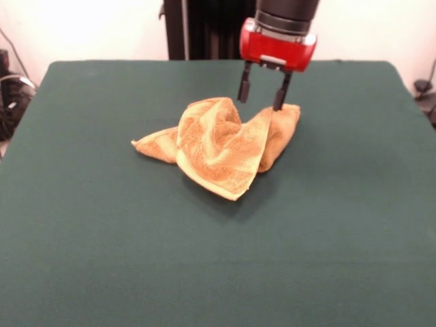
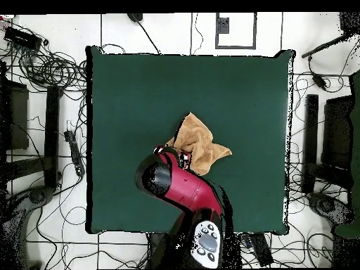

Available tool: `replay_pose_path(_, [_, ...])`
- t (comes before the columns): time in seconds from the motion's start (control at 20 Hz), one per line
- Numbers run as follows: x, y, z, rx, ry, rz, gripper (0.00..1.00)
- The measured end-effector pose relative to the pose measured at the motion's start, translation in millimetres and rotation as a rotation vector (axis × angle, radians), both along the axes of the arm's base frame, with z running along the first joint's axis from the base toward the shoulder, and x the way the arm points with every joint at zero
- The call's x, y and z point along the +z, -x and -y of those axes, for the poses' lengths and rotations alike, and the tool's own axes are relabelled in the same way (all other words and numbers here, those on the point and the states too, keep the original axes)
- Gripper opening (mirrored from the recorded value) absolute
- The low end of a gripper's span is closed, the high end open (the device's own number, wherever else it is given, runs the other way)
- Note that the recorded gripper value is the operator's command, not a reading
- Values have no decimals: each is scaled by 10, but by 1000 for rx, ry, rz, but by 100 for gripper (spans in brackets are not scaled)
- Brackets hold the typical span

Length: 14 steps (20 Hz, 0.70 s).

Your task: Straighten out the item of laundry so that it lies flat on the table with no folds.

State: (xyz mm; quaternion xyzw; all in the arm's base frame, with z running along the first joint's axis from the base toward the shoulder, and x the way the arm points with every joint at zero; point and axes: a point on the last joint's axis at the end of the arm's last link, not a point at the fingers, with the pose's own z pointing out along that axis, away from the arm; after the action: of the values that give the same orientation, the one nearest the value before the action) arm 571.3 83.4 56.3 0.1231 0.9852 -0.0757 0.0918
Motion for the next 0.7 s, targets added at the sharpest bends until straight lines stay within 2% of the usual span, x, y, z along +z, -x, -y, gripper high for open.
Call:
replay_pose_path(0.5, [-155, 19, 34, 6, 26, 22, 100])
replay_pose_path(0.7, [-230, 66, -17, 15, 27, 9, 100])
